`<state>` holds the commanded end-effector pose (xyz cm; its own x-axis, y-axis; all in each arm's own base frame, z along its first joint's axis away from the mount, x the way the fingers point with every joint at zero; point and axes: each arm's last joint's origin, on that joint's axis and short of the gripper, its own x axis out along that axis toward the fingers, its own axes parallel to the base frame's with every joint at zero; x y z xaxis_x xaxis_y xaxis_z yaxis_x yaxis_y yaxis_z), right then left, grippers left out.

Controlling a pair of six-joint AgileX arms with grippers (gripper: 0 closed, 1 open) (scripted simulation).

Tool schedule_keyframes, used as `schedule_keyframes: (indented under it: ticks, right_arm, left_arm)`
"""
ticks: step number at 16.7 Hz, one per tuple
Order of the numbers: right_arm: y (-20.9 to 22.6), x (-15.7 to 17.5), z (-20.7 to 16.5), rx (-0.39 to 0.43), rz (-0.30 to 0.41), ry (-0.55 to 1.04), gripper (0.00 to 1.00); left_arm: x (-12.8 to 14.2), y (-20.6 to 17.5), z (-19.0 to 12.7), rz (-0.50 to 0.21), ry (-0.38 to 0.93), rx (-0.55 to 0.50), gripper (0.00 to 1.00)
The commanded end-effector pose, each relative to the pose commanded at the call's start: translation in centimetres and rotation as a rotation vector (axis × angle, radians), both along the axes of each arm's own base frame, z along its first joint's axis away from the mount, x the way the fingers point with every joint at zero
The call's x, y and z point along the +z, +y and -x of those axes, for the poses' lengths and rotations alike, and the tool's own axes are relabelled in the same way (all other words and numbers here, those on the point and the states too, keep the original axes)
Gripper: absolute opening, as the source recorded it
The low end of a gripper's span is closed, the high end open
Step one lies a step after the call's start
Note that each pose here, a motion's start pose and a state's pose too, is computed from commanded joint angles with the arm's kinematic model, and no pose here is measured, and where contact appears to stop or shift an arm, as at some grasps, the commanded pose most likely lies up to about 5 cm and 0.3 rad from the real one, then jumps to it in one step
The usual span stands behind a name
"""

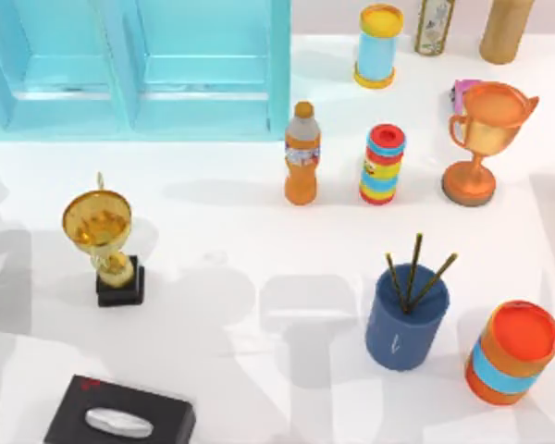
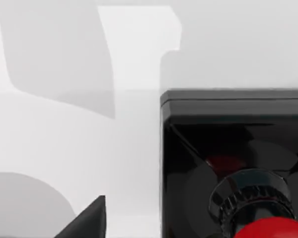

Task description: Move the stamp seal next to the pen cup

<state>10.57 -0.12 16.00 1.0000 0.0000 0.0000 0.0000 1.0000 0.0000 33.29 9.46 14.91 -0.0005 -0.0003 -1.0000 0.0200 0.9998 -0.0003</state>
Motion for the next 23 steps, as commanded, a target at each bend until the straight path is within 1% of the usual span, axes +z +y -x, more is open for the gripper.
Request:
schedule_keyframes:
  ticks: [12,13,23]
  right_arm:
    - [0.0,0.0,0.0,0.0,0.0,0.0,1.0]
    - [0.0,0.0,0.0,0.0,0.0,0.0,1.0]
    - [0.0,0.0,0.0,0.0,0.0,0.0,1.0]
  left_arm:
    - [0.0,0.0,0.0,0.0,0.0,0.0,0.02]
    - [0.0,0.0,0.0,0.0,0.0,0.0,0.0]
    - [0.32,-0.4,-0.25,0.001,0.001,0.0,0.0]
